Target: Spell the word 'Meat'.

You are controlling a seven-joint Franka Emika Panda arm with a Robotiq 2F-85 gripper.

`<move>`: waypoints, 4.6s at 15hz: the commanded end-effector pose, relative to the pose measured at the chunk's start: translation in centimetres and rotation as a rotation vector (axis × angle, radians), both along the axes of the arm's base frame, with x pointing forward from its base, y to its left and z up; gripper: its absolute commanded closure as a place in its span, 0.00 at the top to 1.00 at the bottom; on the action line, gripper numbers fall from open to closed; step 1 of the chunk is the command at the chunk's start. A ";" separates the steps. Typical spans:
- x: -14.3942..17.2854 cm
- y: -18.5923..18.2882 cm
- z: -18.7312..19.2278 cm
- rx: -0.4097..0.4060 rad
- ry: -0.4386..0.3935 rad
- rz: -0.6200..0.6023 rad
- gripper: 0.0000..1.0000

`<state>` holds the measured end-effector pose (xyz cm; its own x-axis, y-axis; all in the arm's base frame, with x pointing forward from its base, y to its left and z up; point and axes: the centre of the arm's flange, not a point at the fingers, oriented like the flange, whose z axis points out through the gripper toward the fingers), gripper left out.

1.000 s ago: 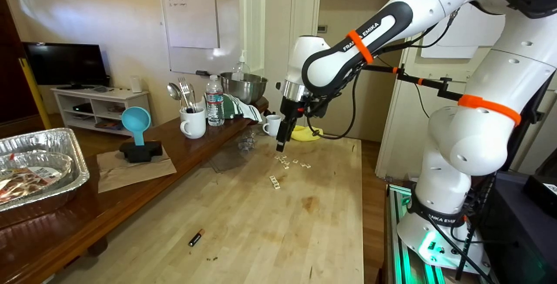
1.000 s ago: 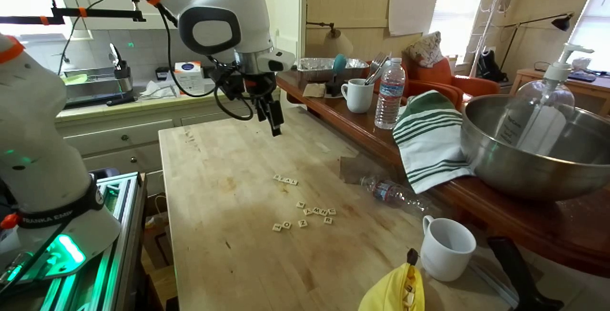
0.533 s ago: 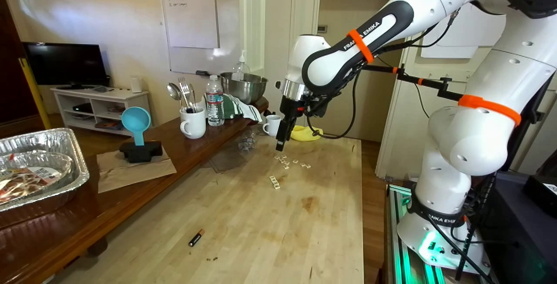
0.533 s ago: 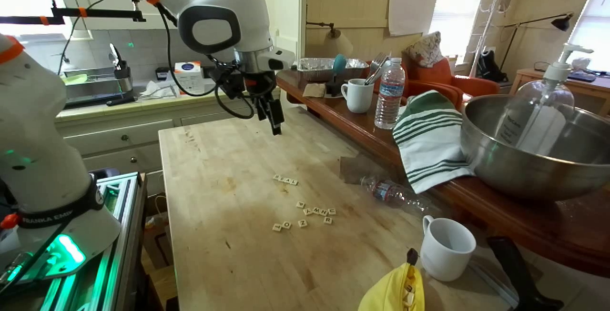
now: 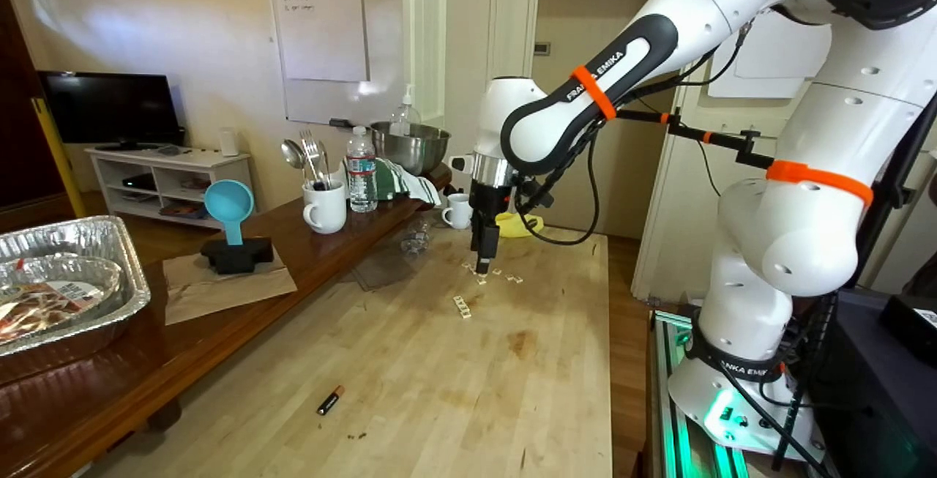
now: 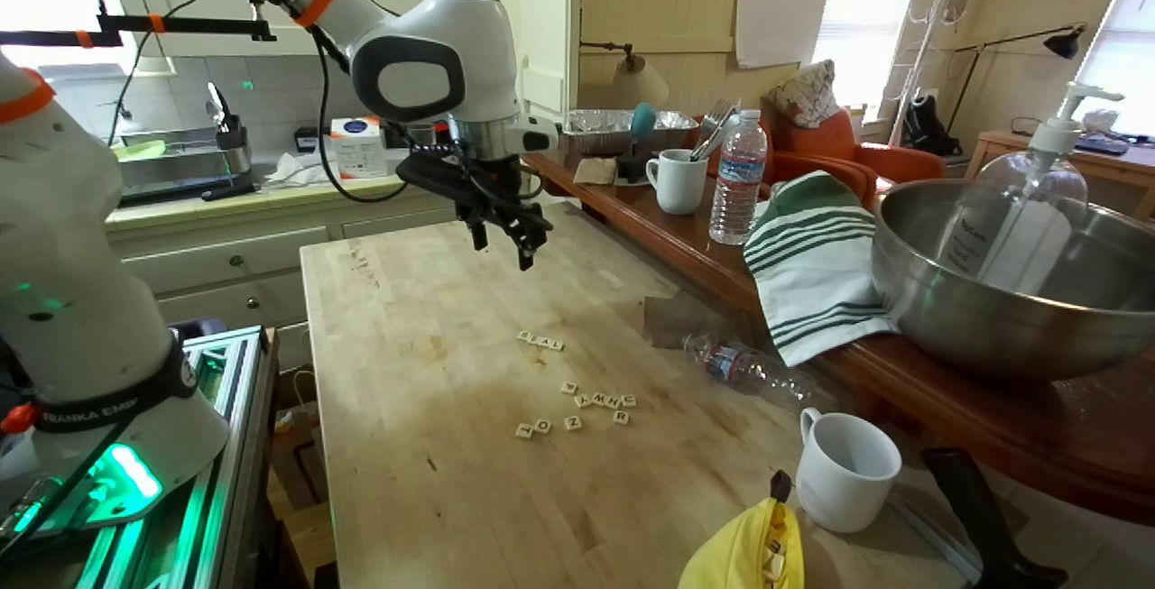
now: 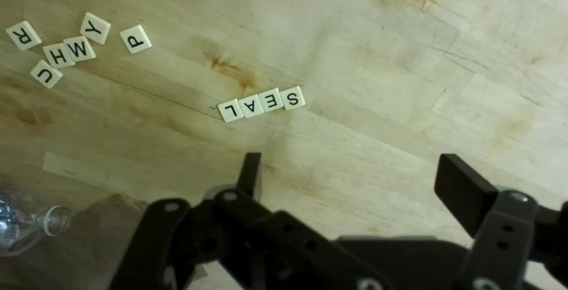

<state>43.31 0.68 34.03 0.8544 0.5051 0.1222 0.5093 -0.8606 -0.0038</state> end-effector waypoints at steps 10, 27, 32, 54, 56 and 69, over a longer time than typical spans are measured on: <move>3.2 -3.2 -5.5 -0.073 -0.141 0.187 0.13; 5.0 -5.2 -11.8 -0.078 -0.087 0.178 0.00; 5.6 -5.6 -12.7 -0.077 -0.102 0.164 0.00; 4.8 -11.1 -13.2 -0.179 -0.059 0.163 0.00; 4.5 -12.0 -13.2 -0.187 -0.052 0.152 0.00; 2.1 -13.6 -6.7 -0.111 -0.027 -0.110 0.00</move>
<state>47.28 -12.87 25.71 0.8524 0.5126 0.1036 0.4956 -0.8550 0.1527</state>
